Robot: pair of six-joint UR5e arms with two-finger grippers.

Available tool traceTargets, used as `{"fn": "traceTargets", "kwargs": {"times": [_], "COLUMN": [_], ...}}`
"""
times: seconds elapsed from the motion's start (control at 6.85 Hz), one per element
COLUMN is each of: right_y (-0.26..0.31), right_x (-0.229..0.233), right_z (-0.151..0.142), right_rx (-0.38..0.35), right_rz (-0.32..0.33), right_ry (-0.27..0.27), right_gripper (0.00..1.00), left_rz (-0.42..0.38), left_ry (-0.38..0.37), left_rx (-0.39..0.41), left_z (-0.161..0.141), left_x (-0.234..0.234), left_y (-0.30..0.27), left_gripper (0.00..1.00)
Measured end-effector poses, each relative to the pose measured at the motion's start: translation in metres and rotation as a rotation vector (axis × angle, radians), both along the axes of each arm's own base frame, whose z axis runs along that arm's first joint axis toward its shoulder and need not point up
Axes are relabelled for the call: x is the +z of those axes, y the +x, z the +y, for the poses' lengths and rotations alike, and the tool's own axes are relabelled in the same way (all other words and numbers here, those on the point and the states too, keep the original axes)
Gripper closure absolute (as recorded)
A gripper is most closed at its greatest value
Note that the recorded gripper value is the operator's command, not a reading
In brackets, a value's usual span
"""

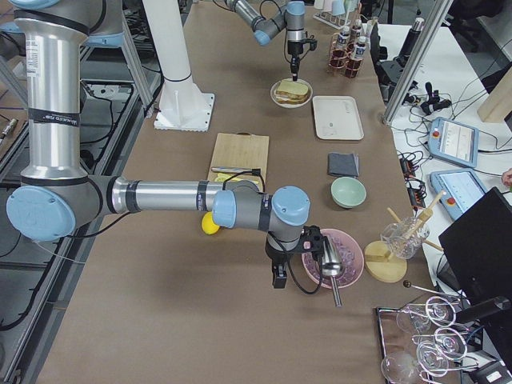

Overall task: Make sandwich and place on tray
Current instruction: 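Carry the plate with the left gripper onto the white tray, then lower the plate onto the tray and open the left gripper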

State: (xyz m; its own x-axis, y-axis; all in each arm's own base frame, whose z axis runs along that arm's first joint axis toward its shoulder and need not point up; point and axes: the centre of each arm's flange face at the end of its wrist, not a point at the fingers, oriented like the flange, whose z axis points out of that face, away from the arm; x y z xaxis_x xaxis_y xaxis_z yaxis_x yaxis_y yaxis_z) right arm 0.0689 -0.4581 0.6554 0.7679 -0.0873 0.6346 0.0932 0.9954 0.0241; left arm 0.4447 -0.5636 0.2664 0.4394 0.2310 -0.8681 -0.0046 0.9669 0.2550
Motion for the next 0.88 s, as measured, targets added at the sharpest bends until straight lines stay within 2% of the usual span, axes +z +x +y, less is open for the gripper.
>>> {"fn": "traceTargets", "kwargs": {"times": [0.29,0.44,0.73,0.88], "right_y": [0.001,0.002,0.004,0.004], "right_x": [0.003,0.003,0.004,0.004], "right_z": [0.004,0.005,0.005,0.005], "right_rx": [0.003,0.006,0.012,0.014], "right_rz": [0.0,0.0,0.0,0.0], "right_ry": [-0.008,-0.01,-0.012,-0.014], "right_gripper": [0.0,0.0,0.0,0.0], "left_rz": [-0.046,-0.068,-0.106,-0.123], "left_ry": [-0.014,-0.023,-0.017,-0.014], "left_rx": [-0.015,-0.025,-0.06,-0.072], "left_z": [-0.088,-0.122,-0.166,-0.175], "left_x": [-0.016,-0.023,-0.018,-0.02], "left_y": [0.007,0.019,0.047,0.059], "left_gripper": [1.0,1.0,1.0,1.0]}}
